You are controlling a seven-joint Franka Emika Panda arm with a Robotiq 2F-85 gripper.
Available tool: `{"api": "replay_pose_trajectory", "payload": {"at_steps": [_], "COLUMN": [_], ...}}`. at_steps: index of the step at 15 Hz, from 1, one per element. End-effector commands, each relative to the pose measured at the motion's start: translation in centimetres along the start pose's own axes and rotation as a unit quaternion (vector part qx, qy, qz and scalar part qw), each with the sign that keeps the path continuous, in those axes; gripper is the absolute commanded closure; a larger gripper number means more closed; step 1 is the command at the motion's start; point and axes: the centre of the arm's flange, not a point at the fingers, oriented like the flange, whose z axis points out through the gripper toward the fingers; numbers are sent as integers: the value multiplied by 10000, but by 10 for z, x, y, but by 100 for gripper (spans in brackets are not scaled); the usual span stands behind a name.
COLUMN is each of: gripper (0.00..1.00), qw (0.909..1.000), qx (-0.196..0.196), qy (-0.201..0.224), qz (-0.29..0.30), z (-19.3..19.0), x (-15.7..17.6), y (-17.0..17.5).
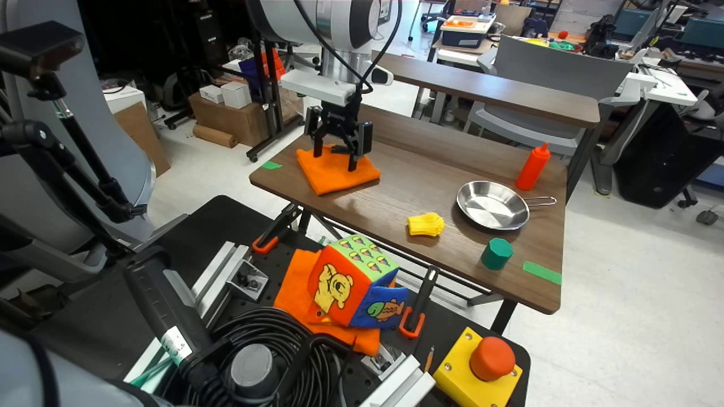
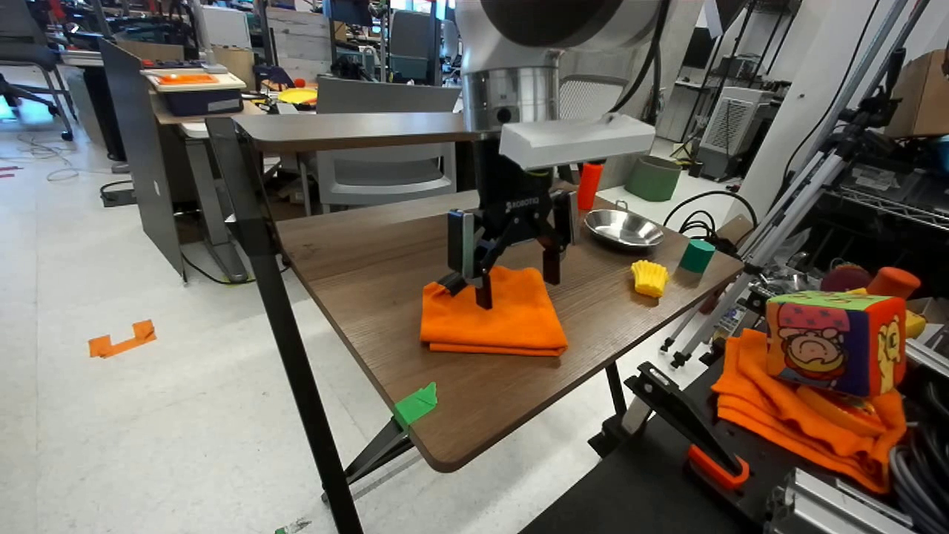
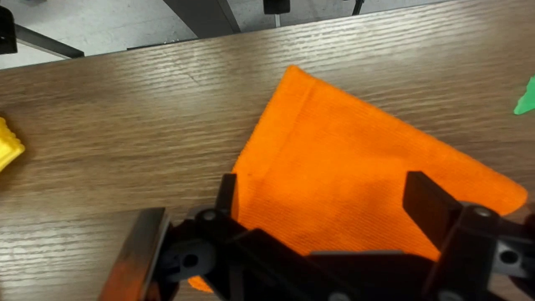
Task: Slide the orange cloth forward
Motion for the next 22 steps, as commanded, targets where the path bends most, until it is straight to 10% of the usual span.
{"api": "replay_pose_trajectory", "payload": {"at_steps": [1, 12, 22], "gripper": [0, 0, 0], "qw": [10000, 9980, 9877], "qx": [7, 1, -579], "qy": [18, -471, 111], "qz": [-1, 421, 1447], "z": [16, 29, 12], "x": [20, 120, 221], "y": [-20, -15, 30]}}
